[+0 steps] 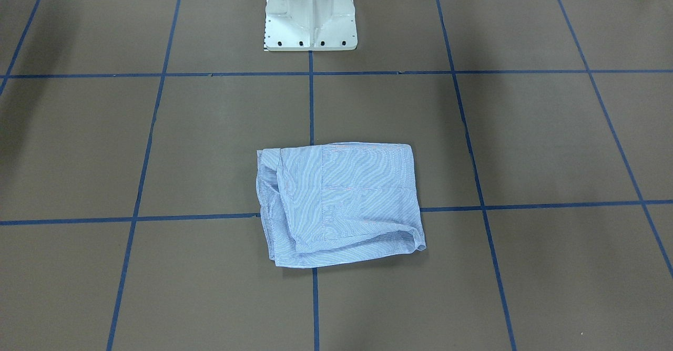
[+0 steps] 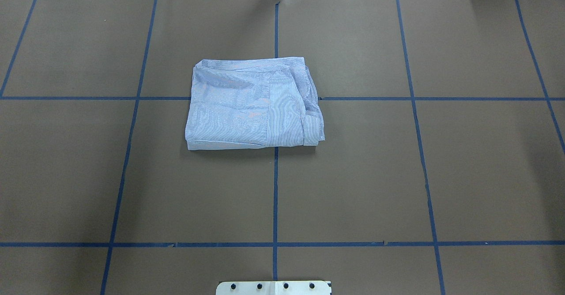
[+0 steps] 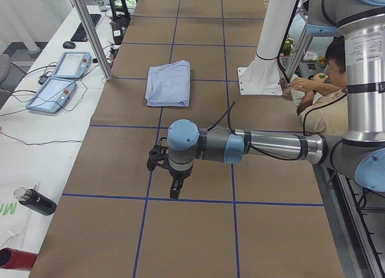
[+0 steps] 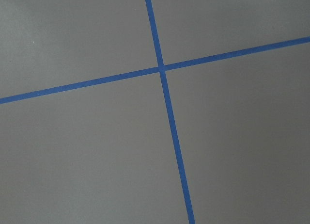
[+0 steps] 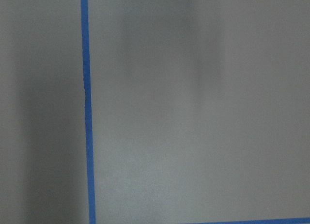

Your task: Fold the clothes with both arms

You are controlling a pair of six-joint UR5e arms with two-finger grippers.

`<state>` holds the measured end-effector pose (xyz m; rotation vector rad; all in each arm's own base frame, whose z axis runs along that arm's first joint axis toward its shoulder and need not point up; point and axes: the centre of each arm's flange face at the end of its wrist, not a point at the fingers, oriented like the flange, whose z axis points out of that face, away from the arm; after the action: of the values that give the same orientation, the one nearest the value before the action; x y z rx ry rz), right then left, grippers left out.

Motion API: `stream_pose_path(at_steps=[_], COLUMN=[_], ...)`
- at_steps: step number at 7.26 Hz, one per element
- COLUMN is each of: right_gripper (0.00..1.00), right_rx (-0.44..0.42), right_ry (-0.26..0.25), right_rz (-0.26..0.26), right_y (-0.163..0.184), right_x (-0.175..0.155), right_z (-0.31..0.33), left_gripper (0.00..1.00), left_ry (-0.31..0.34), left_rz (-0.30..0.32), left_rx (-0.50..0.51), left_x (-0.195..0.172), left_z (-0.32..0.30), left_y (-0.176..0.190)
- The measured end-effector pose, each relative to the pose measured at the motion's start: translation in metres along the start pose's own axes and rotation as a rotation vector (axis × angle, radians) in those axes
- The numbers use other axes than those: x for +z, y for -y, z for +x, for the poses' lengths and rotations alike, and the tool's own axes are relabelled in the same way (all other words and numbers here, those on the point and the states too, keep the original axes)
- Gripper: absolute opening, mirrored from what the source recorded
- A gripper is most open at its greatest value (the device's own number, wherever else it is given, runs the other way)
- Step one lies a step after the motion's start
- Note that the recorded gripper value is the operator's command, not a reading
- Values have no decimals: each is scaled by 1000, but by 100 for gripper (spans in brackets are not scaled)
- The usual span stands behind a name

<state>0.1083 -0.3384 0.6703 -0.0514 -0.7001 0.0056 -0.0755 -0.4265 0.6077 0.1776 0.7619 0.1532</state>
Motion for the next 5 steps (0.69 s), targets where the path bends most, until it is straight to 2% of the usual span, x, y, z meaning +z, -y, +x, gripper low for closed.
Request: stream_pose_path(at_steps=[5], right_gripper=[100], right_rx=[-101], right_ry=[-8], right_rz=[76], right_y=[23], right_x=[-4], right_z=[-52], left_gripper=[100], left_ry=[-3], left_rz=[3], left_rx=[5], left_x=[-1], left_z=[2], left_y=[0])
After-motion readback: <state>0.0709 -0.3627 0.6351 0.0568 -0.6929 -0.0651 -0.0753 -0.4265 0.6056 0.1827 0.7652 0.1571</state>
